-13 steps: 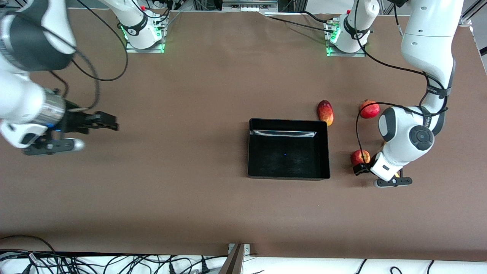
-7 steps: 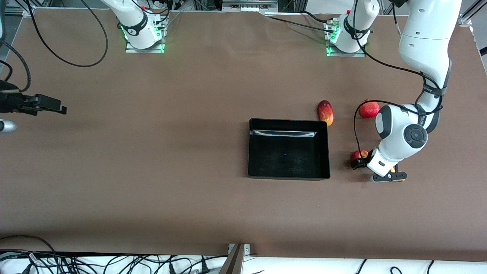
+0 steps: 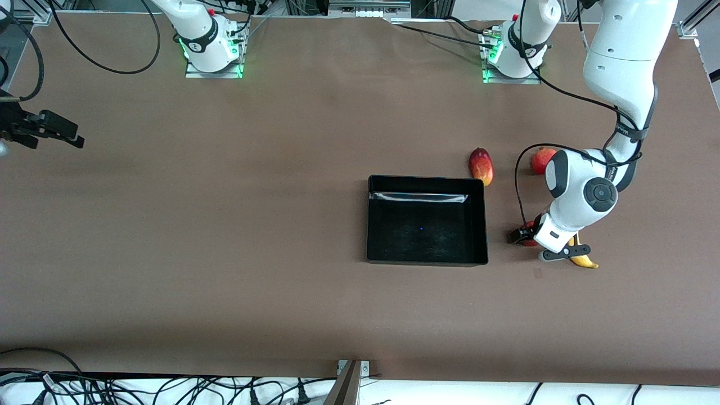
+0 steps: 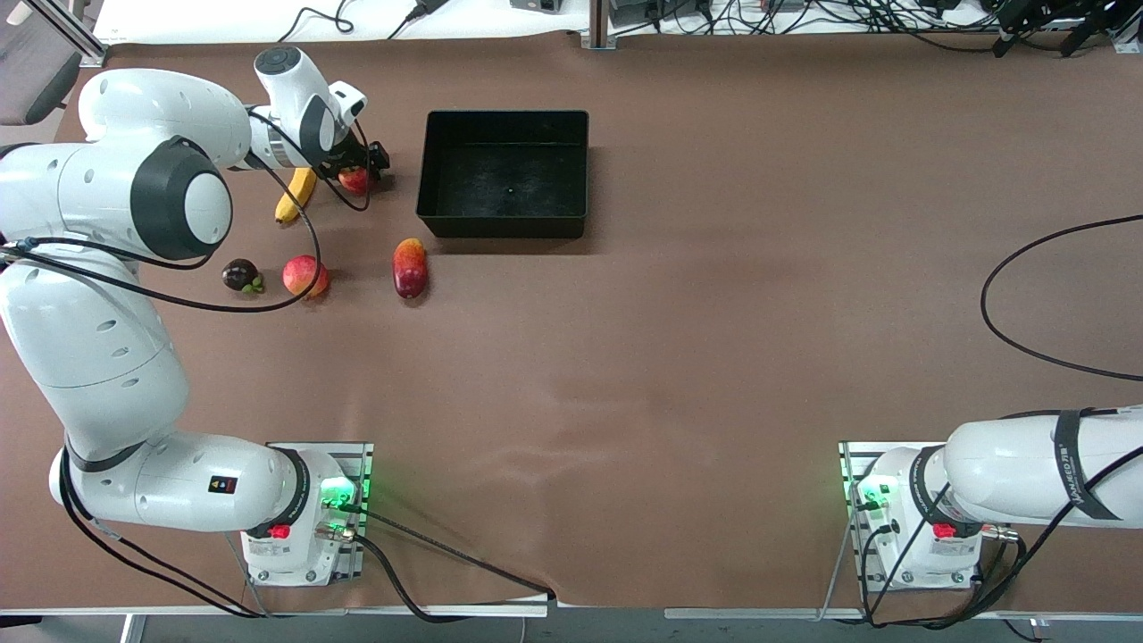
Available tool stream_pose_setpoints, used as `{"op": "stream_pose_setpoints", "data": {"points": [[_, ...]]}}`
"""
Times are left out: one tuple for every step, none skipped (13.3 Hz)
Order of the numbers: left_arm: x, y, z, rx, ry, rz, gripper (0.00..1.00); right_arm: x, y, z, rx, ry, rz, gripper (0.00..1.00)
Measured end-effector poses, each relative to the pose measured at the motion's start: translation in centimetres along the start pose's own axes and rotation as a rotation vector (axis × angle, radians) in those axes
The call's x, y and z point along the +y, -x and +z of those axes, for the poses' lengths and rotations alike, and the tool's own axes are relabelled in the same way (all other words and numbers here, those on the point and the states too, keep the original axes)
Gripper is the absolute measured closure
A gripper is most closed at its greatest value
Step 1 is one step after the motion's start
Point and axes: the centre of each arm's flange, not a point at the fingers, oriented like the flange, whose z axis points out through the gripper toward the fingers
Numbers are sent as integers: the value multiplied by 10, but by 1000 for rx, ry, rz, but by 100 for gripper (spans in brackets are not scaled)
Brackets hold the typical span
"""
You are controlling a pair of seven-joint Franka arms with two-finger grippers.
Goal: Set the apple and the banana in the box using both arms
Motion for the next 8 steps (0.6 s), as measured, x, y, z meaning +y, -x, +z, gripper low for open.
{"op": "stream_pose_setpoints", "data": {"points": [[0, 1, 0, 0, 0, 0, 31, 4, 2, -3, 4, 18, 2, 0], [1, 1, 0, -1, 1, 1, 31, 10, 2, -6, 10, 23, 12, 0], [1, 1, -1, 0, 1, 1, 31, 16, 3, -9, 15, 23, 22, 0], [2, 0, -4, 3, 3, 1, 31, 19, 3, -10, 18, 23, 28, 0], [6, 0, -11, 3, 8, -4, 31, 20, 3, -10, 17, 23, 28, 0], [17, 1, -22, -3, 17, -12, 31, 19, 3, -9, 16, 23, 26, 0], [36, 4, -38, -8, 31, -23, 31, 17, 2, -8, 13, 23, 24, 0], [61, 9, -61, -12, 46, -34, 31, 16, 1, -6, 11, 22, 21, 0]]}}
